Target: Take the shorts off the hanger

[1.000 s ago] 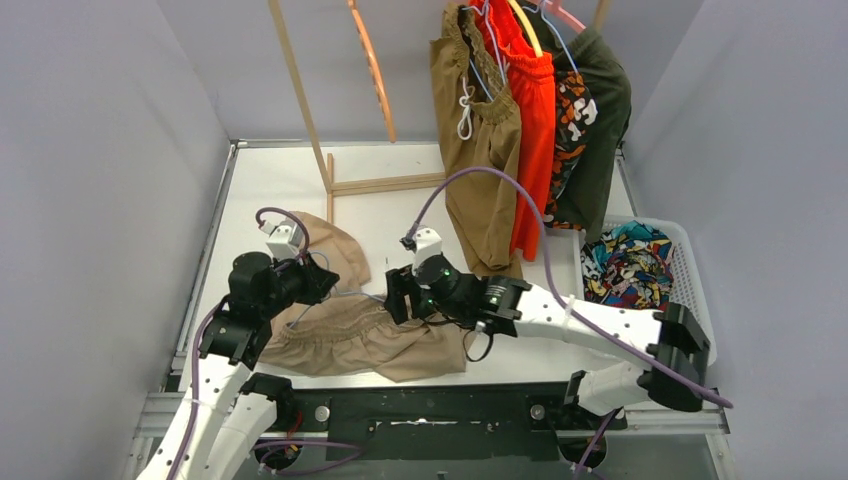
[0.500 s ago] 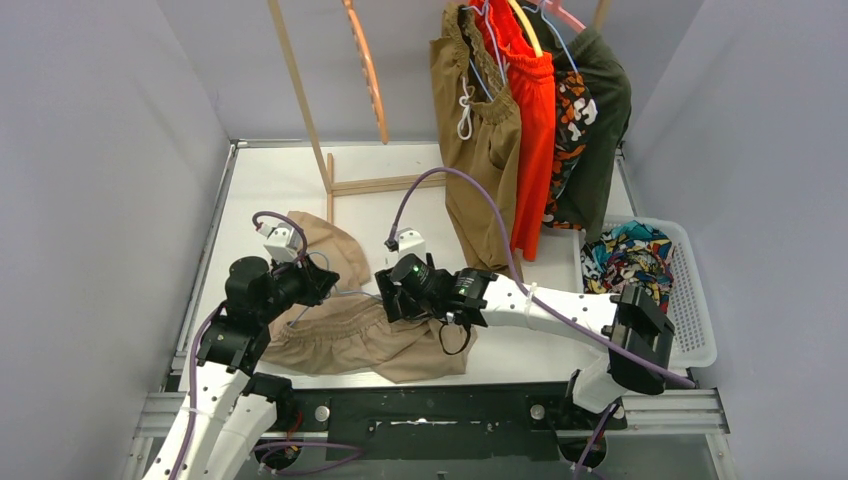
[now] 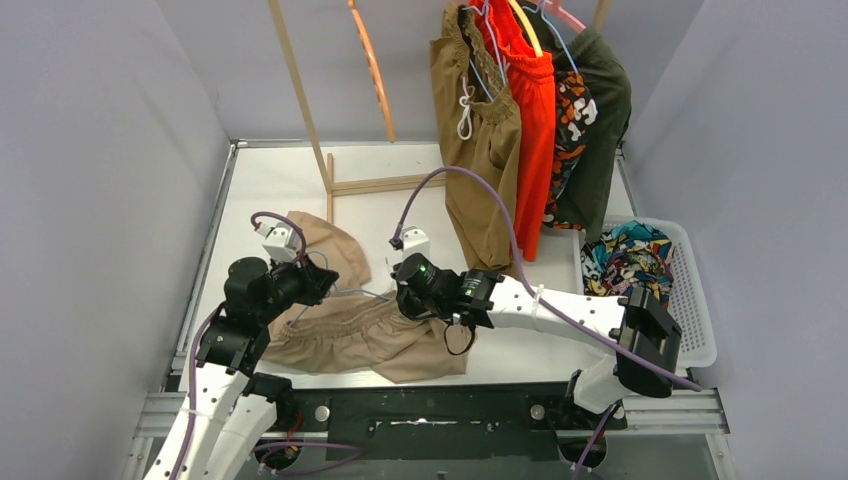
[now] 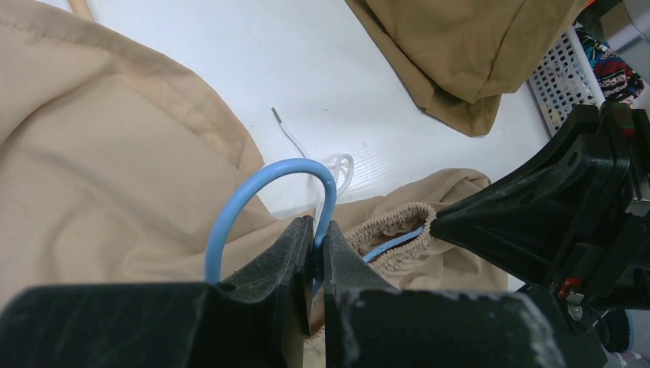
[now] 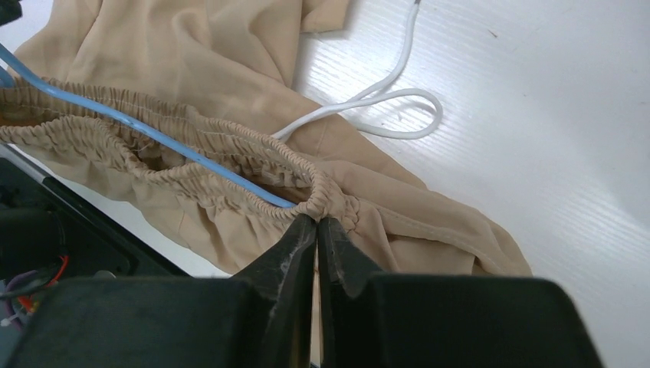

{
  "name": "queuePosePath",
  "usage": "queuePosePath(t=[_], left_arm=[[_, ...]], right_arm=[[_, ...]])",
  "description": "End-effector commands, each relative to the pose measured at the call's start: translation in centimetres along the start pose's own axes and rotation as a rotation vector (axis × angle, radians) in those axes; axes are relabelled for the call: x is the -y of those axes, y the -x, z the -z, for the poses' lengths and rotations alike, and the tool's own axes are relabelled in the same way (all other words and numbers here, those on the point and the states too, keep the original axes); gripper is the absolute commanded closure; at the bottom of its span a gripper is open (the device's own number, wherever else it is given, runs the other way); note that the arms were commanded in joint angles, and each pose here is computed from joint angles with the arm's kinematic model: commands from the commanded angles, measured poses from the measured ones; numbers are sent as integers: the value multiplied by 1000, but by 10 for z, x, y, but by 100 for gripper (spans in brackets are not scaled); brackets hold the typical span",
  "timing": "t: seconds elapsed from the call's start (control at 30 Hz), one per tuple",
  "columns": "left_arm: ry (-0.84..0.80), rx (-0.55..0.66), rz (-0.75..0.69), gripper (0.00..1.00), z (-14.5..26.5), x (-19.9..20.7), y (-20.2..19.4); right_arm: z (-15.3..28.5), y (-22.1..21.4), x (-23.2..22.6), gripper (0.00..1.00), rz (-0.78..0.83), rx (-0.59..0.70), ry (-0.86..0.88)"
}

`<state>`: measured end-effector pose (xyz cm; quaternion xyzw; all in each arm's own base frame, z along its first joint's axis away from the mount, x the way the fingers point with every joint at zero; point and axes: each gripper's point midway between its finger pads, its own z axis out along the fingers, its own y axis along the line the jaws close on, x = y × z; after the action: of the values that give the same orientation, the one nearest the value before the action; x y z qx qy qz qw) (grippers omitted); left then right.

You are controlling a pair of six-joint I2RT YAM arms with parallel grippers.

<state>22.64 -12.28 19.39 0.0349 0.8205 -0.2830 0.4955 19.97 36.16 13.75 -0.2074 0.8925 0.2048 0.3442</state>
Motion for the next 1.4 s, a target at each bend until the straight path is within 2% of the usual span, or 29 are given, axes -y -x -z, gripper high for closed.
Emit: queuePosePath(t=[0.0, 0.1, 0.17, 0.27, 0.4, 0.47, 0.57, 0.67, 0.73, 0.8, 0.9, 1.1, 1.2, 1.37], left_arm=[[-43, 112, -31, 100, 5, 15, 33], [-72, 152, -22, 100, 12, 27, 51], [-92, 187, -32, 100, 20, 39, 71], [-151, 172, -69, 100, 32, 61, 91], [-230, 44, -114, 100, 49, 93, 114], [-236, 34, -144, 100, 58, 103, 133], [-228, 74, -169, 100, 69, 114, 157], [-265, 107, -149, 100, 73, 126, 172], [-348, 100, -106, 100, 71, 142, 176], [-401, 87, -85, 100, 71, 151, 178], [-375, 120, -101, 100, 75, 150, 186], [-162, 195, -111, 100, 75, 114, 193], [-94, 159, -111, 100, 71, 96, 176], [-41, 193, -37, 100, 68, 84, 170]], right_arm=[[23, 28, 15, 99, -64, 128, -31], [34, 34, 19, 97, -94, 162, -11], [42, 40, 11, 88, -94, 171, 48], [60, 57, -11, 82, -74, 202, 161], [94, 84, -39, 67, 11, 282, 267], [105, 90, -38, 58, 29, 298, 258], [123, 102, -40, 55, 47, 340, 277], [139, 113, -48, 62, 58, 392, 337], [147, 123, -49, 67, 55, 426, 339], [151, 126, -49, 78, 70, 437, 337], [149, 127, -42, 99, 70, 430, 295], [139, 115, 11, 100, -67, 472, 81], [147, 110, 29, 100, -145, 506, 75], [164, 98, 62, 100, -262, 591, 23]])
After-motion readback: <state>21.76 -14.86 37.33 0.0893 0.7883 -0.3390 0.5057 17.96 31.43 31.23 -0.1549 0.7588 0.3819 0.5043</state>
